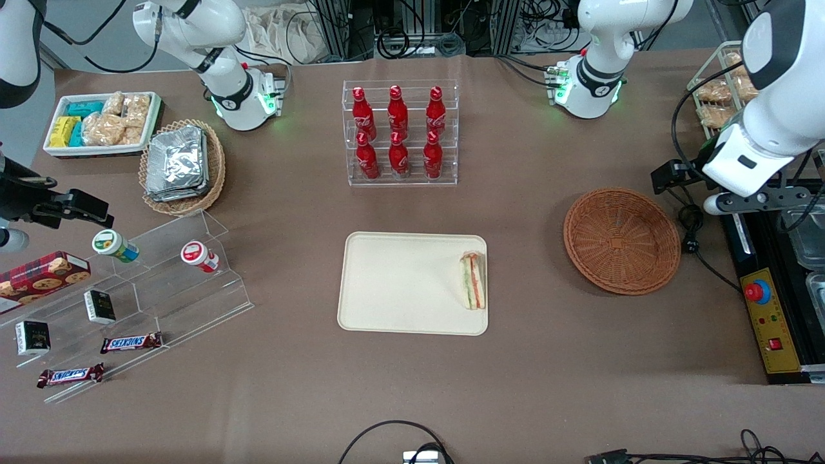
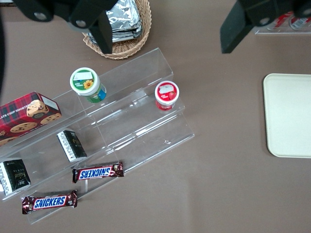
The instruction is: Place sandwich from basket to tray
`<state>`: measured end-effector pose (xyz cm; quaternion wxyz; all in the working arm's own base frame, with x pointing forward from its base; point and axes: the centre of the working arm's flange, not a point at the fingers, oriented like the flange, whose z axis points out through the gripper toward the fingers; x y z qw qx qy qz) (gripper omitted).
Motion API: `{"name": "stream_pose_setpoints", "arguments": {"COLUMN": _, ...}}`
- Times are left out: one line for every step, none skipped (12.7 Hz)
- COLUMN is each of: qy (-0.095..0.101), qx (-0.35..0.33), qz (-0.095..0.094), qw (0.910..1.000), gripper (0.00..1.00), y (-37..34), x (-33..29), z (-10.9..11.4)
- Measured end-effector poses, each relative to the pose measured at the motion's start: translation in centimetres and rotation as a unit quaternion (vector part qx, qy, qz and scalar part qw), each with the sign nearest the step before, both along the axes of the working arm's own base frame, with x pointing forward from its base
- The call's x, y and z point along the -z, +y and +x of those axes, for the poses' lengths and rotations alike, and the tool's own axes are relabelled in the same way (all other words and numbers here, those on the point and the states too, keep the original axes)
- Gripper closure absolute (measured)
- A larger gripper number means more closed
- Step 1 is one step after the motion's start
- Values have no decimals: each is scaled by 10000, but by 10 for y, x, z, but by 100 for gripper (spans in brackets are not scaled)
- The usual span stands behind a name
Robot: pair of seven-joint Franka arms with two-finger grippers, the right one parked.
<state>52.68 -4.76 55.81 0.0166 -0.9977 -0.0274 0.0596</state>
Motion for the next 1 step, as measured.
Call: {"name": "stream_pose_setpoints", "arguments": {"qy": 59, "qx": 23, "qz": -13, "qw": 10000, "gripper": 0, "y": 0, "x": -6, "z": 3}}
